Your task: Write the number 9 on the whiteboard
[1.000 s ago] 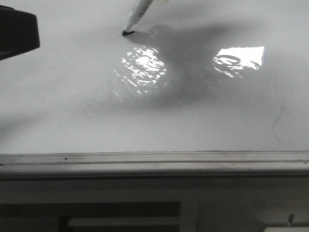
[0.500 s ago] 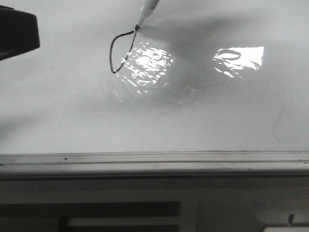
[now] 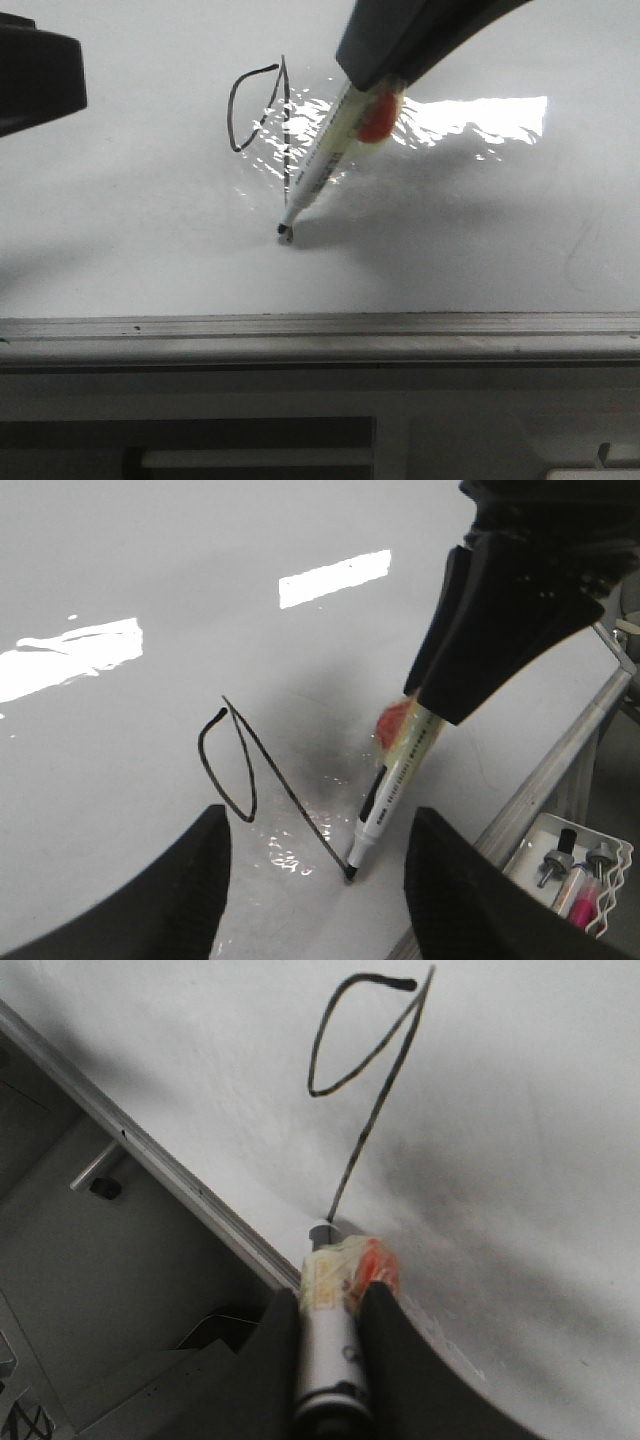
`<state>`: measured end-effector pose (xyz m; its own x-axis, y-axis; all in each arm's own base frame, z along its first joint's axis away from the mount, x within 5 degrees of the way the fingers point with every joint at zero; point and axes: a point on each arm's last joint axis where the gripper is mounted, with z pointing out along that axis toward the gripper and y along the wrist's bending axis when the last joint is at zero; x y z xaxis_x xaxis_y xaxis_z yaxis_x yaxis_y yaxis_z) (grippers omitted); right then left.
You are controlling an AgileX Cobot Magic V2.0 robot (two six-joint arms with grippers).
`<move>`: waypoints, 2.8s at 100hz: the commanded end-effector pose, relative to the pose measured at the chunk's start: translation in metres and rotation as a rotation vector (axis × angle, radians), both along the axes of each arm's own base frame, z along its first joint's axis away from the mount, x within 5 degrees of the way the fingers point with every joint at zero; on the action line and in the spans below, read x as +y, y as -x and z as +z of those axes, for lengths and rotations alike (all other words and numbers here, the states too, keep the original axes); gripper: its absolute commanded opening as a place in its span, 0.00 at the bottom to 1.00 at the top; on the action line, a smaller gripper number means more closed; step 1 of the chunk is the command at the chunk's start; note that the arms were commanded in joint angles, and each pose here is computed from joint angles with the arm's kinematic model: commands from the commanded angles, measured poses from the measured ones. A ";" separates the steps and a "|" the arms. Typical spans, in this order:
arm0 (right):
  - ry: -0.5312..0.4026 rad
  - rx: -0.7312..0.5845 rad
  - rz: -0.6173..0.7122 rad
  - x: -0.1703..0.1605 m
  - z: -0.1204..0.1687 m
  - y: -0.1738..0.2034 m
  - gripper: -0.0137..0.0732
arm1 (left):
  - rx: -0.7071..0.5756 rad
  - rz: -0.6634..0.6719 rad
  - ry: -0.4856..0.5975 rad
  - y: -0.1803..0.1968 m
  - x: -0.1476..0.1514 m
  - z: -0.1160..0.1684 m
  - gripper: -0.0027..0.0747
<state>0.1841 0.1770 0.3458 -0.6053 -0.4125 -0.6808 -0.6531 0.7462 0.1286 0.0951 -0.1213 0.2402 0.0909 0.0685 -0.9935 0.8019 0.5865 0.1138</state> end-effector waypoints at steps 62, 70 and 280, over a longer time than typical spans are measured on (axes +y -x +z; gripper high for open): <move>-0.200 -0.030 0.089 0.027 0.026 0.028 0.09 | -0.118 -0.156 -0.112 -0.012 -0.036 0.004 0.41; -0.196 -0.024 0.090 0.027 0.026 0.029 0.09 | -0.118 -0.156 -0.112 -0.012 -0.036 0.004 0.25; -0.110 -0.024 0.087 0.021 -0.005 0.029 0.35 | 0.589 0.309 0.306 -0.041 -0.004 -0.006 0.56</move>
<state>0.1539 0.1998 0.3286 -0.6108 -0.4523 -0.6499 -0.7109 0.6746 0.1986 0.1330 -0.1253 0.2162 -0.5093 -0.1977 -0.8375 0.4594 0.7605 -0.4589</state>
